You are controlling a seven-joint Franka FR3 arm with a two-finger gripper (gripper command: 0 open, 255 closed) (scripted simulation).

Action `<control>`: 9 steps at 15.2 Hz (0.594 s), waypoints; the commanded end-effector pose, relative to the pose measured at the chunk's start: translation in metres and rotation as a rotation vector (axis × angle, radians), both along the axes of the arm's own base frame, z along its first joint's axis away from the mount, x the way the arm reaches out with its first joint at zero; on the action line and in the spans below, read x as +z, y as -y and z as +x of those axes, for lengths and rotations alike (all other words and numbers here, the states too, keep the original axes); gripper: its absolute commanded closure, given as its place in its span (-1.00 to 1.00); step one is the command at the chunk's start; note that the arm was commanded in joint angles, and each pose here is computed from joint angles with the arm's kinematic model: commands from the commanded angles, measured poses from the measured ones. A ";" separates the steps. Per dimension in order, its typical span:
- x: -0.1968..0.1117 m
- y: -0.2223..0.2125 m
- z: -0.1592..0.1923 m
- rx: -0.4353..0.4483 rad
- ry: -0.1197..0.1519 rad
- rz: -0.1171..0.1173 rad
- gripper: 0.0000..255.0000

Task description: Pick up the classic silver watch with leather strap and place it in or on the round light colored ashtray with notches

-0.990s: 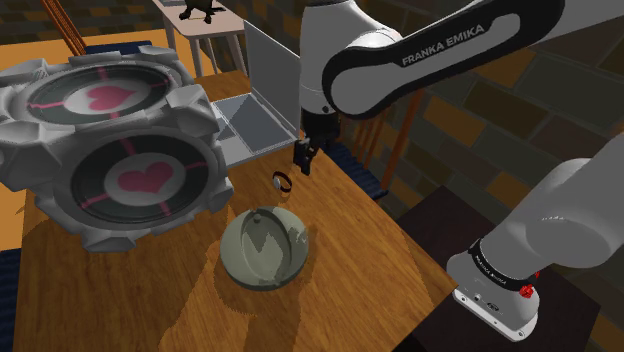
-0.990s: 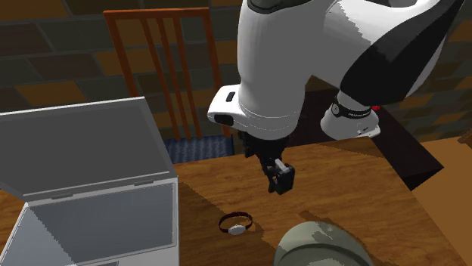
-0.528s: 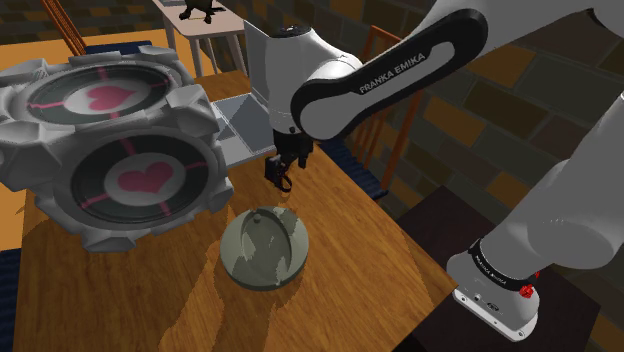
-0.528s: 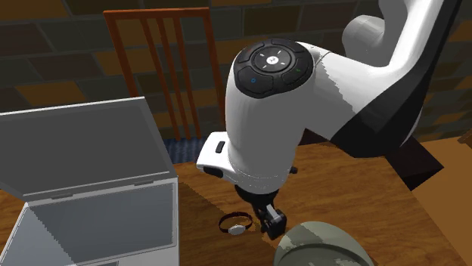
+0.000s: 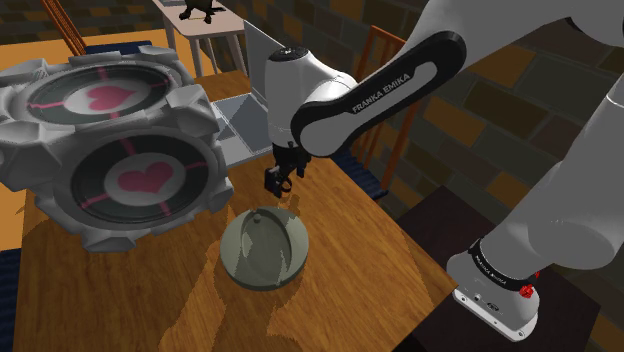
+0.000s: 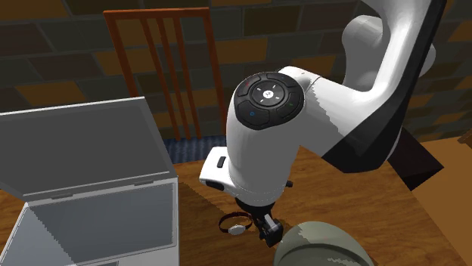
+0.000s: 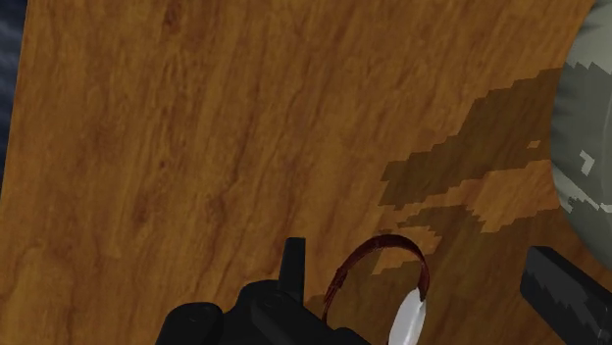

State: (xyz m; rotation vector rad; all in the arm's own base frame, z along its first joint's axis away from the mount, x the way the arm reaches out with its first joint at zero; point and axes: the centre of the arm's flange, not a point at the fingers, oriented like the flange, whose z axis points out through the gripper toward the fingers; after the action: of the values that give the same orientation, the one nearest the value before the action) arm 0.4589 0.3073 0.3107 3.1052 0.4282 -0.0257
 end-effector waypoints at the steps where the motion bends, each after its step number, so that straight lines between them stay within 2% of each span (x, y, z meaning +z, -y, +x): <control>1: -0.001 0.000 0.000 0.000 0.000 0.000 -1.00; 6: -0.001 0.000 0.000 0.000 0.000 0.000 -1.00; 7: -0.001 0.000 0.000 0.000 0.000 0.000 1.00; 9: -0.001 0.000 0.000 0.000 0.000 0.000 1.00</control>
State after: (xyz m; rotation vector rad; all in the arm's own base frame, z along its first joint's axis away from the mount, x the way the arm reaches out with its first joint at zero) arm 0.4587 0.3073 0.3098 3.1054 0.4284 -0.0252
